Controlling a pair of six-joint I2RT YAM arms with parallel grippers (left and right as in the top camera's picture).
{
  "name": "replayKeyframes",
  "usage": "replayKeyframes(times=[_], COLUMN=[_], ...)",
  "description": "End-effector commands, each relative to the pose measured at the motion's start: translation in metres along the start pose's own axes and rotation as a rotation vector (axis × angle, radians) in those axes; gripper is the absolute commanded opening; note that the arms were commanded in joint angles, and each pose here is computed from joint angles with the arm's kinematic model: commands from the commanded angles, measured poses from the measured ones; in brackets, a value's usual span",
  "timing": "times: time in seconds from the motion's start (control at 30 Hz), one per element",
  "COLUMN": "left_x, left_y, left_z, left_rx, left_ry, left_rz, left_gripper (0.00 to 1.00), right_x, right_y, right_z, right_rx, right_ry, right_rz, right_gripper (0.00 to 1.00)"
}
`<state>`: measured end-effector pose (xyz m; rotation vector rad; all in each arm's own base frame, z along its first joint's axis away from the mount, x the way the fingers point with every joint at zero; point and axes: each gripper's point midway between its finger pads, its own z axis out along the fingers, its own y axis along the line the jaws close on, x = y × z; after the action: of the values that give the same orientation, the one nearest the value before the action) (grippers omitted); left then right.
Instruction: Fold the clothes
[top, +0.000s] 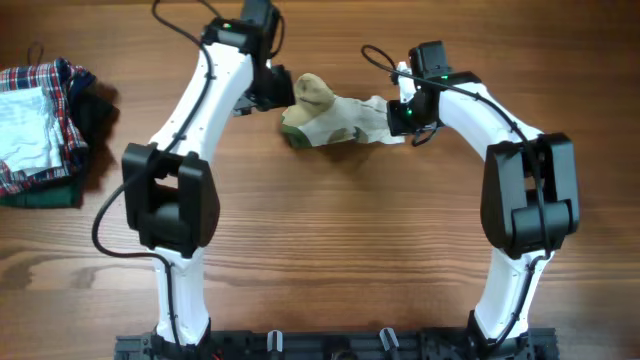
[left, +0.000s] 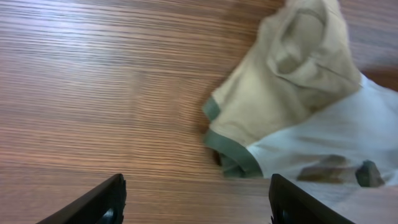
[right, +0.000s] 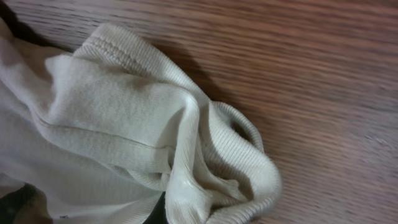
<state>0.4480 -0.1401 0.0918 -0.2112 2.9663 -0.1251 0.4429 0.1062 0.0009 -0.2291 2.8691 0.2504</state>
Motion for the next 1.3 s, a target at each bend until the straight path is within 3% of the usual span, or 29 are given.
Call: replayKeyframes(times=[0.0,0.2,0.3,0.43,0.73,1.03,1.07,1.1,1.17,1.2,1.27], left_x=[0.005,0.003,0.001,0.000,0.000,0.000,0.000,0.002,0.010,0.012,0.021], left_y=[-0.009,-0.006,-0.007,-0.008,-0.007,-0.008,-0.008,-0.011,-0.048,-0.066,-0.105], left_z=[0.006,0.006,0.006,0.006,0.006,0.006,0.006,0.006,0.003,0.000,-0.006], left_rx=[0.014,0.013,0.017,0.019,0.019,0.019,0.021,0.040,0.197,0.258,0.372], left_ry=[0.011,0.010,0.000,-0.003,-0.002,-0.003,-0.002,0.007,0.041,0.040,0.042], left_rz=[0.017,0.010,0.011,0.011,0.011,0.011,0.011,0.012,0.038,0.060,0.120], left_gripper=[0.74,0.74,0.74,0.74,0.74,0.75,0.71,0.58,0.19,0.04,0.04], right_x=[0.034,0.024,0.002,-0.007,-0.011,-0.013,-0.013,-0.014,-0.020,-0.018,-0.015], right_y=[-0.049,-0.065,-0.058,-0.042,0.052,0.061,0.058,0.051,0.028,0.021,0.006], right_z=[0.013,-0.020,-0.068,-0.095,-0.086,-0.066,-0.063,-0.062,-0.067,-0.068,-0.070], right_rx=[0.163,0.212,0.219,0.183,0.100,0.091,0.102,0.132,0.233,0.244,0.262], right_ry=[0.110,0.062,-0.050,-0.111,-0.149,-0.157,-0.153,-0.157,-0.188,-0.187,-0.175], right_rz=[0.064,0.054,0.003,-0.069,-0.287,-0.220,-0.194,-0.163,-0.026,0.024,0.095], right_gripper=[0.04,0.05,0.04,0.04,0.04,0.04,0.04,0.04,0.04,0.04,0.04])
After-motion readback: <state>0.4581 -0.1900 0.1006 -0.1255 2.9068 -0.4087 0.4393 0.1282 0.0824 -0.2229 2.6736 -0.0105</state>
